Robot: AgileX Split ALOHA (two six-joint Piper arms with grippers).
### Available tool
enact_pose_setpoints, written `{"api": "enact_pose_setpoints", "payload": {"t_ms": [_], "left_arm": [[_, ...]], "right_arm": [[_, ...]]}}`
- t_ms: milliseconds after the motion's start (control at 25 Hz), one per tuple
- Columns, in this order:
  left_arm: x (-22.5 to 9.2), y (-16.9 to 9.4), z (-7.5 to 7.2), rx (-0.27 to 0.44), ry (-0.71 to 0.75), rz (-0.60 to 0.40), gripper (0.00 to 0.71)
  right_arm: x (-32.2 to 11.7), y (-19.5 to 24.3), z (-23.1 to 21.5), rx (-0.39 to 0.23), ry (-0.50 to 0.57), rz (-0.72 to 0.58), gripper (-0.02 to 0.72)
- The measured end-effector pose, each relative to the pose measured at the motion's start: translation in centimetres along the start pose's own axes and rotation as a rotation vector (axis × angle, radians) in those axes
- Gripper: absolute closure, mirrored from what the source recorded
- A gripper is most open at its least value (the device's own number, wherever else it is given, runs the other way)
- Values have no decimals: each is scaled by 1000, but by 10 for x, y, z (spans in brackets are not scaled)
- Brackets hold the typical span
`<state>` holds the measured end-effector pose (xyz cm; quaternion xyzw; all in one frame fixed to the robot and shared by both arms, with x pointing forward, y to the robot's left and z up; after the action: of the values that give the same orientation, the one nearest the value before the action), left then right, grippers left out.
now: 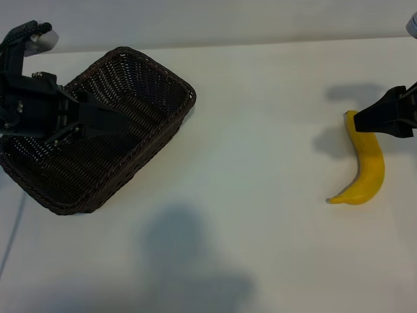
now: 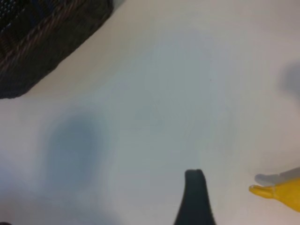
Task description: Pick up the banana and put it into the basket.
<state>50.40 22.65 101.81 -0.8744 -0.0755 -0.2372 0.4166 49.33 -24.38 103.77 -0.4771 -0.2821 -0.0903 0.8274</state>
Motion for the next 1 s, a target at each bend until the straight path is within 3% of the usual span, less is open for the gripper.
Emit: {"api": "enact_pose_setpoints", "payload": {"t_ms": [1000], "left_arm": [[2, 0, 1, 13, 2, -15, 148]], "right_arm": [[0, 0, 0, 0, 0, -1, 156]]}}
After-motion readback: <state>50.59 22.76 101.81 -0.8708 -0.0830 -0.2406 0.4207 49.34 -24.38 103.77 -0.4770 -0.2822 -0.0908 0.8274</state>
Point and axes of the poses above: a point on each arm's last joint axis where the gripper is mounted, y pointing out along that axis toward the gripper, z along the wrist's bending axis when the last joint is at zero, x = y × z, the point moved 2 cm from there along y, pointing out along that axis toward the gripper, and after that the axes turned 3 degrees about -y, right-handed, at the moved point
